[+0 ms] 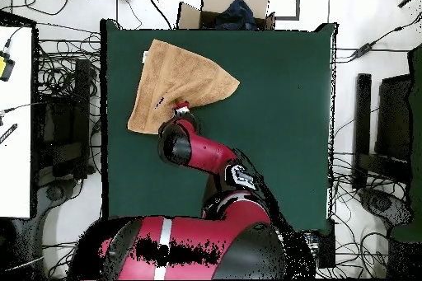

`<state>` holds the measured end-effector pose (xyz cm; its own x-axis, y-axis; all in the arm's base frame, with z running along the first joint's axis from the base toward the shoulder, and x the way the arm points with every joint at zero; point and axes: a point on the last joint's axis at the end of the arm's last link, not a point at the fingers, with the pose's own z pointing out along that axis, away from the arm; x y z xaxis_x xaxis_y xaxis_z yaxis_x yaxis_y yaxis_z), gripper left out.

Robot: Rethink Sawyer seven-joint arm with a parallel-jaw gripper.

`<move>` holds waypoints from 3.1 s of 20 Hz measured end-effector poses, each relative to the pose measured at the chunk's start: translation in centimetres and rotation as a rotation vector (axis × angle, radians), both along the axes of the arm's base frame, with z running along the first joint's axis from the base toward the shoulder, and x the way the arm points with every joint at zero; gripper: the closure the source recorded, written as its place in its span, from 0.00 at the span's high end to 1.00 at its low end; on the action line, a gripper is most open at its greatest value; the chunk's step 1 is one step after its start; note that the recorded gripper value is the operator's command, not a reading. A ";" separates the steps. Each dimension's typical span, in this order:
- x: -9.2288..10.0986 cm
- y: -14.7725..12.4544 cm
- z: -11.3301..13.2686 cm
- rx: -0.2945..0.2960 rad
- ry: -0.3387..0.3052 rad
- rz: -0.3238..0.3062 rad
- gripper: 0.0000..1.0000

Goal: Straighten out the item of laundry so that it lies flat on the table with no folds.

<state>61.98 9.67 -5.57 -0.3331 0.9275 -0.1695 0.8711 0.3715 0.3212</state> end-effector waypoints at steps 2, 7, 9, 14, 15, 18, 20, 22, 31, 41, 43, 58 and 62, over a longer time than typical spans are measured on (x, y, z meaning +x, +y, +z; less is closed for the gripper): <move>-0.4 -0.3 0.0 -0.018 -0.003 0.031 1.00; -1.0 -1.4 0.0 -0.053 0.003 0.076 1.00; -1.5 -2.5 0.0 -0.077 0.029 0.104 1.00; -2.5 -5.1 0.0 -0.137 0.104 0.147 1.00; -2.7 -5.7 0.0 -0.154 0.122 0.158 1.00; -3.9 -7.8 -0.2 -0.201 0.182 0.181 1.00; -5.5 -10.6 -0.3 -0.253 0.255 0.201 1.00; -6.3 -11.7 -0.3 -0.272 0.287 0.209 1.00; -8.2 -16.2 0.7 -0.283 0.365 0.191 1.00; -6.8 -14.5 3.1 -0.127 0.298 0.139 1.00; -6.5 -13.8 3.4 -0.093 0.281 0.137 1.00; -4.1 -6.2 6.7 0.111 0.159 0.183 1.00; -3.5 -4.1 7.3 0.146 0.140 0.184 1.00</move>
